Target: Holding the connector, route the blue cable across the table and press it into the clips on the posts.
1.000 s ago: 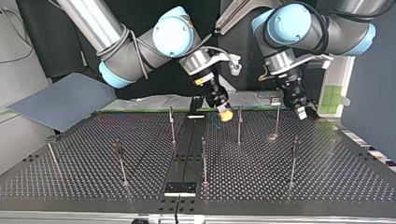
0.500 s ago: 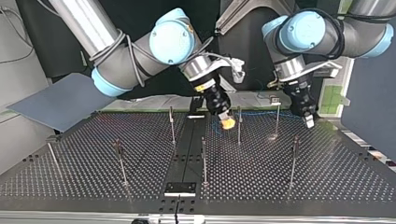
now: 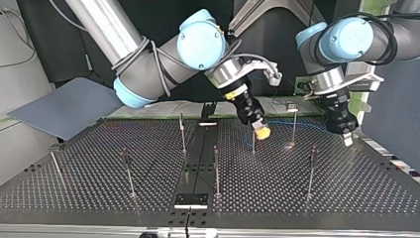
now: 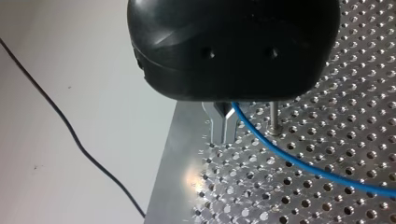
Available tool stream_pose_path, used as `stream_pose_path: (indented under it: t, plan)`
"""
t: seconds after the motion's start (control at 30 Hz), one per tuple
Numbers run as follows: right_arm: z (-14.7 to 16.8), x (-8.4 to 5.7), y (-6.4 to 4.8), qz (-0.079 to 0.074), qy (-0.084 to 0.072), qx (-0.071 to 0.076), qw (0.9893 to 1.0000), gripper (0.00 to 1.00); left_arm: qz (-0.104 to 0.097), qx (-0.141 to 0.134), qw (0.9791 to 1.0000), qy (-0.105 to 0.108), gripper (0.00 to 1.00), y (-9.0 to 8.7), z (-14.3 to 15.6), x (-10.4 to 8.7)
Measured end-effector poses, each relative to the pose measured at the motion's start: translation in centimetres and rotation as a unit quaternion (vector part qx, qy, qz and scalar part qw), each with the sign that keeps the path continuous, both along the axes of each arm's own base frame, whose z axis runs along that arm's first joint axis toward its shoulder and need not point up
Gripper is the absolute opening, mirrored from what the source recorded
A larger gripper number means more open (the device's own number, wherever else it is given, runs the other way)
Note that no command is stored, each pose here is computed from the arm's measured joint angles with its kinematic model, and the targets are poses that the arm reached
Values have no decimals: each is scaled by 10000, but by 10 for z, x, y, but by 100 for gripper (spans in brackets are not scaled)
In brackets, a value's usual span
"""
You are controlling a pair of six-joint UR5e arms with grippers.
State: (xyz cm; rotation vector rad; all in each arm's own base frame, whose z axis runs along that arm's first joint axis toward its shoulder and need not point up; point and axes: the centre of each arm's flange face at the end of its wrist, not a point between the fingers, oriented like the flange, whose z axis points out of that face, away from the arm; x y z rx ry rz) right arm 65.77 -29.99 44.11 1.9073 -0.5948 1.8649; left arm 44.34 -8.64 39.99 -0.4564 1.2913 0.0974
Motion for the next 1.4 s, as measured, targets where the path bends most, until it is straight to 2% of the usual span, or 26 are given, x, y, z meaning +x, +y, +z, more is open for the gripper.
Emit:
stream_pose_path:
  t: [0.2,0.47,0.6,0.8,1.03,1.27,1.4]
  plan:
    - [12,10,-5,-43,-159,-80,9998,0,-224,-11,9996,171,0,1,-10,7]
    - [10,26,-13,-16,-247,-132,9996,0,-427,-24,9987,289,0,10,-22,20]
    - [1,37,-14,21,-240,-133,9996,0,-446,-18,9986,273,0,21,-21,25]
    - [-26,51,-18,66,-110,-79,9999,0,-508,46,9984,246,0,38,-17,31]
    - [-39,56,-26,54,-73,-43,9999,0,-829,109,9962,231,0,36,-15,36]
    - [-30,61,-32,67,-218,-76,9997,0,-1037,143,9941,282,0,38,-19,47]
    - [-29,65,-37,70,-294,-71,9995,0,-1117,169,9933,226,0,41,-13,54]
